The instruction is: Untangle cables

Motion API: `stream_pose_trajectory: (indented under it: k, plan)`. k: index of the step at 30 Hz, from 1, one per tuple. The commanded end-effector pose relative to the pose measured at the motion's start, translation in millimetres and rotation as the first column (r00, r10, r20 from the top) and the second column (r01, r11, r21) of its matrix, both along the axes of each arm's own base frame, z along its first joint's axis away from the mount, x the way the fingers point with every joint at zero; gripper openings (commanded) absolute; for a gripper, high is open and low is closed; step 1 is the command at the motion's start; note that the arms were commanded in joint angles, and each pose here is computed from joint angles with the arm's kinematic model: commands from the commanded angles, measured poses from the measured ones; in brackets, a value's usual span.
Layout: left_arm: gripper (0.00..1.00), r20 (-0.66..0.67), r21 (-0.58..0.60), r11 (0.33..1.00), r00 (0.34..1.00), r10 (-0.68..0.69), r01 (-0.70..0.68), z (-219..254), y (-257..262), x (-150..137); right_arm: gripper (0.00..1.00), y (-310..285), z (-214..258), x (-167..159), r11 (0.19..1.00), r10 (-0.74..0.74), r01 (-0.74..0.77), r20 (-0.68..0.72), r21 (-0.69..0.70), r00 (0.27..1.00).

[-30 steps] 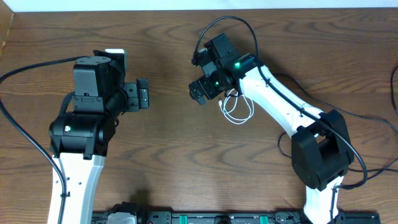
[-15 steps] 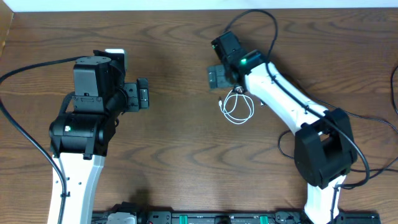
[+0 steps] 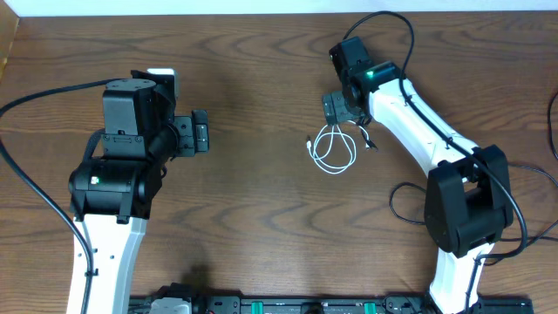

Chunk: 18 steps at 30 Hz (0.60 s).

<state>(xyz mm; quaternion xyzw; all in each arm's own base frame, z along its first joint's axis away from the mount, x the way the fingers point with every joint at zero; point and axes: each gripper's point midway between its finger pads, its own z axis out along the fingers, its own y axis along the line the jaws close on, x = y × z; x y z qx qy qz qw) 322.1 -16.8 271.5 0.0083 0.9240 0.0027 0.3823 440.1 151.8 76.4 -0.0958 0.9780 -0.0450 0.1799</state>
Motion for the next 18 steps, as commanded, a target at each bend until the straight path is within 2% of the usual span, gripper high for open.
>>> stream_pose_trajectory:
  k: [1,7,11,13,15,18]
  plan:
    - [0.92,0.01,0.002,1.0,1.0,-0.005,0.005,4,0,1,0.99,-22,-13,1,0.978,0.172,-0.176,-0.045,-0.11,0.984]
    - [0.92,0.01,0.002,1.0,1.0,-0.005,0.005,4,0,1,0.98,-48,-31,0,0.931,0.316,-0.329,-0.102,-0.158,0.943]
    - [0.92,0.01,0.002,1.0,1.0,-0.005,0.005,4,0,1,0.96,-33,-46,-17,0.835,0.535,-0.547,-0.149,-0.053,0.832]
    - [0.92,0.01,0.002,1.0,1.0,-0.005,0.005,4,0,1,0.95,-28,-50,-20,0.795,0.594,-0.605,-0.149,-0.035,0.79]
    - [0.92,0.01,0.002,1.0,1.0,-0.005,0.005,4,0,1,0.88,-21,-50,-23,0.743,0.661,-0.669,-0.141,-0.016,0.737]
    - [0.92,0.01,0.002,1.0,1.0,-0.005,0.005,4,0,1,0.87,-9,-49,-25,0.689,0.723,-0.725,-0.106,0.025,0.683]
